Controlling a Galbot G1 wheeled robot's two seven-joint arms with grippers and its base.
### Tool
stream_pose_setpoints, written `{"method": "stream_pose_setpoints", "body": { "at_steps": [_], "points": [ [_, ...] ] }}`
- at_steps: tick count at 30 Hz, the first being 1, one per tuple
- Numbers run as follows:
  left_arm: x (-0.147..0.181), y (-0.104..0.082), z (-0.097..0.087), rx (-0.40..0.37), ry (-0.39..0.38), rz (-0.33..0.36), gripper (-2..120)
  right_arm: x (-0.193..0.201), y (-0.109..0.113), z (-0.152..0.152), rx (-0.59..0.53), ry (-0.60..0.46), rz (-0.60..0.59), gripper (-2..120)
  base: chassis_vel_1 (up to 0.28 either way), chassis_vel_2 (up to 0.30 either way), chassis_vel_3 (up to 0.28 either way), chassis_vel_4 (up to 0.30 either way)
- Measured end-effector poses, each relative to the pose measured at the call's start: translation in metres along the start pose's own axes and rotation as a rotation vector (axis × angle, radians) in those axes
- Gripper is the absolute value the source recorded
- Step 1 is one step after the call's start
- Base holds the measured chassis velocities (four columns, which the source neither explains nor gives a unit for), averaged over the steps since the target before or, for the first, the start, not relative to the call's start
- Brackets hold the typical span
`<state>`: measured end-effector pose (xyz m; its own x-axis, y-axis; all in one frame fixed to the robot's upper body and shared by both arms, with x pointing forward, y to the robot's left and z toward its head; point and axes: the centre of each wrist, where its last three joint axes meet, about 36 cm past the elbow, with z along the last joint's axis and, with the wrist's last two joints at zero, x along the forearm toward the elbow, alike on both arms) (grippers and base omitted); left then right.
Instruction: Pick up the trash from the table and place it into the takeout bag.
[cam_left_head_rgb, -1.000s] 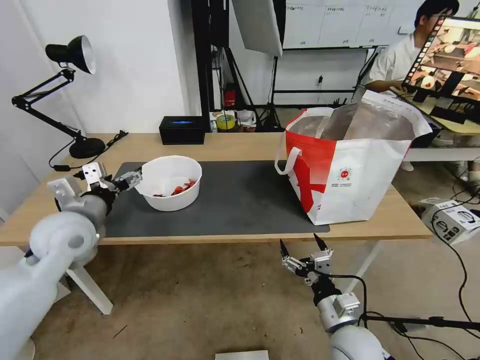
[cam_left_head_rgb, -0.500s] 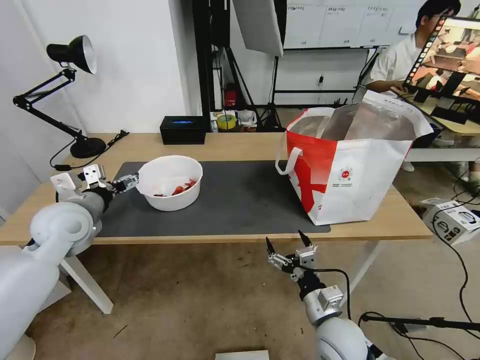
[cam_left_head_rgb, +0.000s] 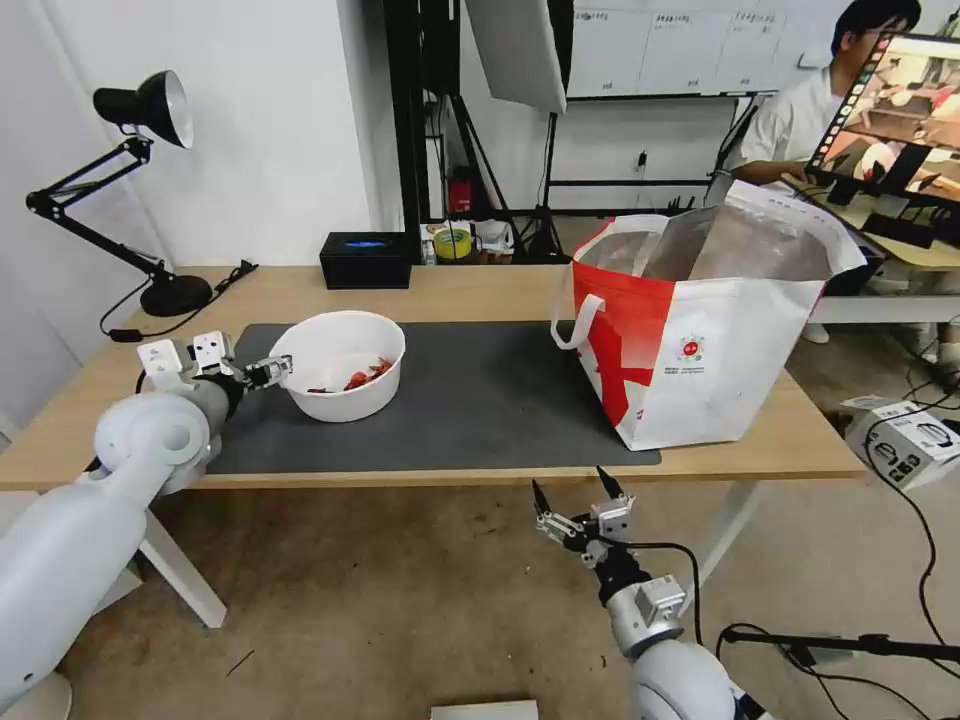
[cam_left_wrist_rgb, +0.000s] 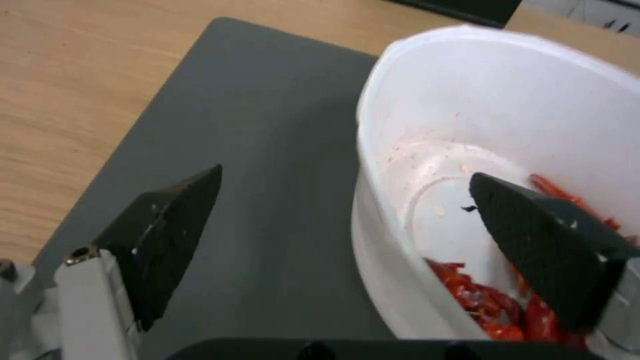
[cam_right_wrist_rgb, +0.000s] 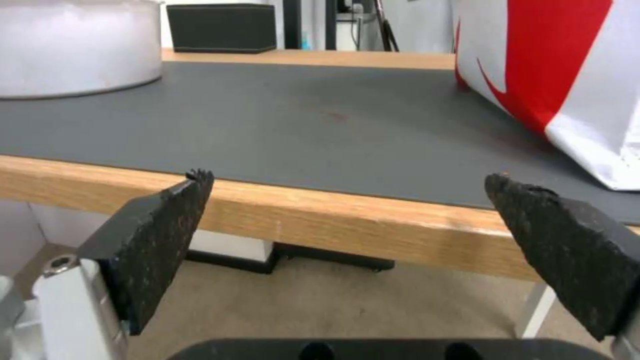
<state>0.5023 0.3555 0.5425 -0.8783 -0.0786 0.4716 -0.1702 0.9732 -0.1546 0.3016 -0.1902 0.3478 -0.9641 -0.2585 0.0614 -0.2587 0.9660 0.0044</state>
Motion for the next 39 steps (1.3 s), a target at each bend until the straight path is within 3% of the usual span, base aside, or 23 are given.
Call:
{"method": "stream_pose_setpoints", "body": {
  "at_steps": [22, 39],
  "points": [
    [-0.028, -0.014, -0.005, -0.008, 0.093, -0.060, 100, 0.009, 0.002, 0.007, 0.010, 0.015, -0.005, 100, 0.000, 0.000, 0.000, 0.000],
    [-0.039, -0.032, -0.004, -0.004, 0.106, -0.063, 40, 0.006, -0.003, 0.008, 0.020, 0.019, 0.000, 100, 0.000, 0.000, 0.000, 0.000]
  ]
}}
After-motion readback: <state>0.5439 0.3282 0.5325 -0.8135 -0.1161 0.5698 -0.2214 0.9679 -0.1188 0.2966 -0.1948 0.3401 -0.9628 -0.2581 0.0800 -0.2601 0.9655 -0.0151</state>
